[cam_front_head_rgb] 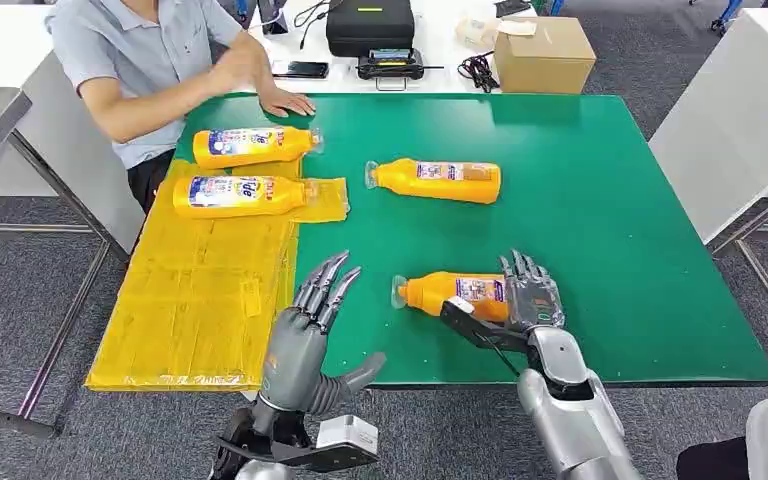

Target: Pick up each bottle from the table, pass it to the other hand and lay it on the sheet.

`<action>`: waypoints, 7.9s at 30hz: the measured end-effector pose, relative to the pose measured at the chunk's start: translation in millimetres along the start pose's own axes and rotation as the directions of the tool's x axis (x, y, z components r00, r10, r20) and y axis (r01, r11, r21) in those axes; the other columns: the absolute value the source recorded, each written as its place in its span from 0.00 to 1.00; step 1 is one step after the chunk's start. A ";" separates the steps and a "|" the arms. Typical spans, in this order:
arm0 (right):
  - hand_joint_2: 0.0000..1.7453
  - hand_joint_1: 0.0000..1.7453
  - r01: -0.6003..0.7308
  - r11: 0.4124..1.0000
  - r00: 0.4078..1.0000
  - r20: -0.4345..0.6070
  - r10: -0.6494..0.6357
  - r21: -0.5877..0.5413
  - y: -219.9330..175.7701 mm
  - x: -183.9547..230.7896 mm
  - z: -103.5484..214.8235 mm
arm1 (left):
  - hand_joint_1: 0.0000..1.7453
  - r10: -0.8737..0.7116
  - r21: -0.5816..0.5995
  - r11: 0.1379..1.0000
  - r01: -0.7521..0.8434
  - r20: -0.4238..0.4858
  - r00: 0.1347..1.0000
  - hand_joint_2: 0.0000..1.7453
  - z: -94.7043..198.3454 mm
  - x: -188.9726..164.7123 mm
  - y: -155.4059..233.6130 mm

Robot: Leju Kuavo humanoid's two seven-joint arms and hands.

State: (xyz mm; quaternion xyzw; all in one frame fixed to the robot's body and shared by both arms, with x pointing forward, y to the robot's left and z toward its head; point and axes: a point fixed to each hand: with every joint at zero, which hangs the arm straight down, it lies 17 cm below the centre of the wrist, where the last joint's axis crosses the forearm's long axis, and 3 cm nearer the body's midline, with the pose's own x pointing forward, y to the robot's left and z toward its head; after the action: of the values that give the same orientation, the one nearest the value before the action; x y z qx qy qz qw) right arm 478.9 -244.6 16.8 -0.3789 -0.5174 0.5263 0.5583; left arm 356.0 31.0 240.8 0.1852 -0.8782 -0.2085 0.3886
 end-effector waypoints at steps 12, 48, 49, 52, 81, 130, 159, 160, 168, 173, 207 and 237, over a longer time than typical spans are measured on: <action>1.00 1.00 -0.046 0.993 0.999 -0.022 0.048 0.108 18.6 -23.1 -7.8 | 0.00 0.021 0.000 1.000 -0.021 0.004 1.000 1.00 -0.1 2.1 -2.5; 1.00 1.00 0.765 0.609 0.475 0.453 -0.754 0.210 -73.0 126.2 50.5 | 0.00 0.745 0.344 0.655 -0.673 -0.443 0.498 1.00 34.9 -103.5 -48.9; 1.00 1.00 0.767 0.603 0.462 0.463 -0.756 0.220 -73.9 131.9 52.1 | 0.00 0.747 0.340 0.650 -0.679 -0.449 0.490 1.00 36.1 -103.8 -53.0; 1.00 1.00 0.763 0.597 0.437 0.483 -0.759 0.247 -75.1 146.3 55.2 | 0.00 0.746 0.314 0.643 -0.699 -0.465 0.478 1.00 36.6 -101.1 -65.3; 1.00 1.00 0.588 0.714 0.445 0.584 -0.679 0.381 -37.3 239.5 63.6 | 0.00 0.795 0.283 0.551 -0.785 -0.466 0.390 1.00 9.6 -92.5 -88.5; 1.00 0.00 0.642 0.692 0.466 0.549 -0.693 0.329 -19.7 235.3 59.6 | 1.00 -0.137 0.045 0.990 0.137 -0.016 0.990 1.00 -32.2 -65.2 -9.2; 1.00 0.00 0.708 0.638 0.448 0.505 -0.738 0.303 -22.6 219.8 46.1 | 0.95 -0.666 -0.310 0.745 0.591 -0.281 0.691 1.00 4.6 -252.4 22.0; 1.00 0.00 0.706 0.640 0.451 0.505 -0.736 0.302 -22.5 219.6 46.0 | 0.92 -0.651 -0.331 0.756 0.565 -0.288 0.702 1.00 8.9 -256.6 16.0; 1.00 0.00 0.695 0.651 0.460 0.507 -0.729 0.305 -20.5 220.3 46.5 | 0.02 -0.650 -0.402 0.746 0.531 -0.267 0.711 1.00 16.5 -265.2 -4.5; 1.00 0.00 0.694 0.653 0.462 0.507 -0.728 0.304 -20.6 219.8 46.2 | 0.00 -0.667 -0.453 0.723 0.522 -0.260 0.698 1.00 22.5 -270.9 -13.3; 1.00 0.00 0.707 0.656 0.482 0.498 -0.721 0.265 -19.0 207.1 45.1 | 0.00 -0.609 -0.383 0.763 0.522 -0.154 0.778 1.00 18.1 -226.1 -33.7; 1.00 0.00 0.850 0.525 0.472 0.515 -0.715 -0.050 -82.8 149.8 79.1 | 0.00 0.056 0.239 0.970 -0.042 -0.054 0.997 1.00 -0.5 -44.3 42.2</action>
State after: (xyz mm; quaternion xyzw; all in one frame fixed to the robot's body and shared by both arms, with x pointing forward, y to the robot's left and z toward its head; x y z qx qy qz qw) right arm 404.4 -120.6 137.8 -0.0477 -0.8161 0.1916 0.5432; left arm 377.4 88.1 235.8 0.2148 -0.8891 -0.0866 0.3949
